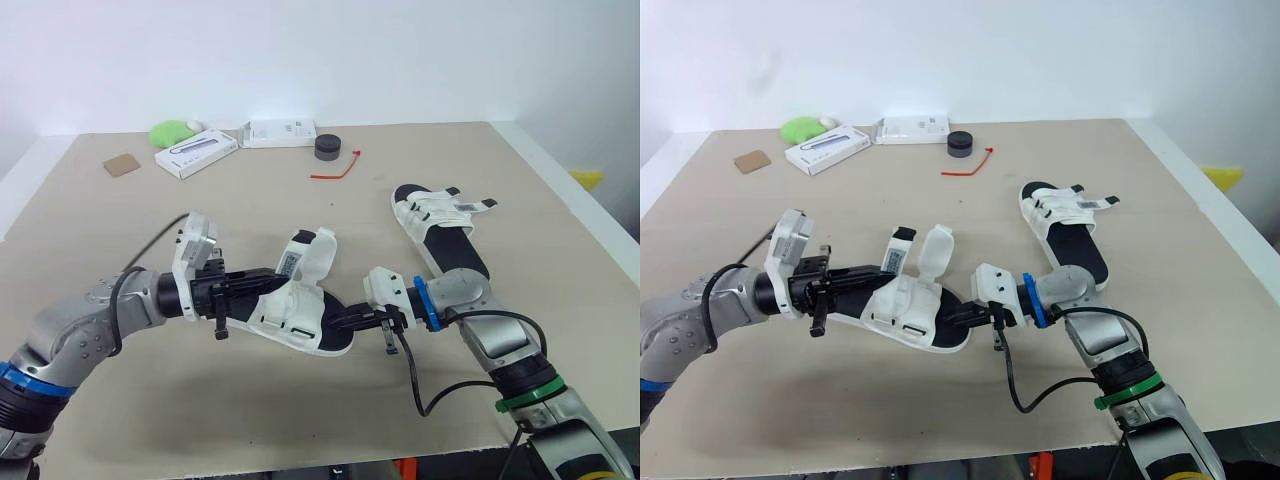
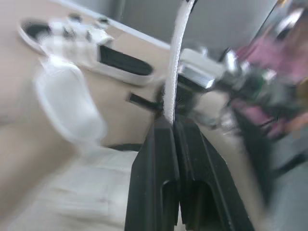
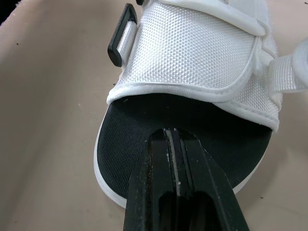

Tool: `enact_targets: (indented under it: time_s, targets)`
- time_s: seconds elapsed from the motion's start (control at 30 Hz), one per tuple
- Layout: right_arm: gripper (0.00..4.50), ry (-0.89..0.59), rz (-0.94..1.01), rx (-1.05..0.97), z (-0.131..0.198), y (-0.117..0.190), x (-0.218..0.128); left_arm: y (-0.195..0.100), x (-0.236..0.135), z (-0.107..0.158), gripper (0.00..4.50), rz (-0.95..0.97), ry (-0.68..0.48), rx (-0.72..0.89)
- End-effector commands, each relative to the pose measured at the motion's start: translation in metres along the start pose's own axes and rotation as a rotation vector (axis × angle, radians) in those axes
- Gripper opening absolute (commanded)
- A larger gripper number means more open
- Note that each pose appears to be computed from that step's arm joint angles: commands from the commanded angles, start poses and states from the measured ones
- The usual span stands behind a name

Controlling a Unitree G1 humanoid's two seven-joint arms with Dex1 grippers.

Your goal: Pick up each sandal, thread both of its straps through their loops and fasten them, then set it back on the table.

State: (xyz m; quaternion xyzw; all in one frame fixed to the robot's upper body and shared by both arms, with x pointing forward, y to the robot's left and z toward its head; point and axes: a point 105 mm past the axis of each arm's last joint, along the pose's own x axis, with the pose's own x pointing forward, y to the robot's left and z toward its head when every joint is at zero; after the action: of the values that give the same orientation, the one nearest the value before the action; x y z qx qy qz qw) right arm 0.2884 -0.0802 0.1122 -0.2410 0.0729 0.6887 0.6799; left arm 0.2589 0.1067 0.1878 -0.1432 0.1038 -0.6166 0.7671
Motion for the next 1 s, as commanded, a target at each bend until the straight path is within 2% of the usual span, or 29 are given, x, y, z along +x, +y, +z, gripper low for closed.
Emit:
enact_targets:
  time_s: [0.03, 0.27, 0.43, 0.8, 0.93, 1.0]
  targets:
    - [0.00, -0.005, 0.008, -0.032, 0.006, -0.001, -0.002, -0.003, 0.000, 0.008, 0.01, -0.039, -0.041, -0.179]
    - [0.00, -0.008, 0.003, -0.032, 0.007, -0.001, -0.002, 0.026, -0.010, 0.010, 0.01, 0.056, -0.109, -0.371]
    - [0.00, -0.006, 0.002, -0.033, 0.006, 0.001, -0.002, 0.029, -0.010, -0.004, 0.01, 0.079, -0.057, -0.400]
    - [0.00, -0.016, -0.003, -0.037, 0.008, 0.002, 0.000, 0.043, -0.007, -0.019, 0.01, 0.131, -0.035, -0.542]
    - [0.00, -0.014, -0.006, -0.035, 0.008, 0.003, -0.001, 0.038, -0.004, -0.028, 0.01, 0.119, 0.020, -0.544]
    - [0.00, -0.016, -0.008, -0.031, 0.008, 0.003, -0.001, 0.034, -0.002, -0.028, 0.57, 0.096, 0.047, -0.521]
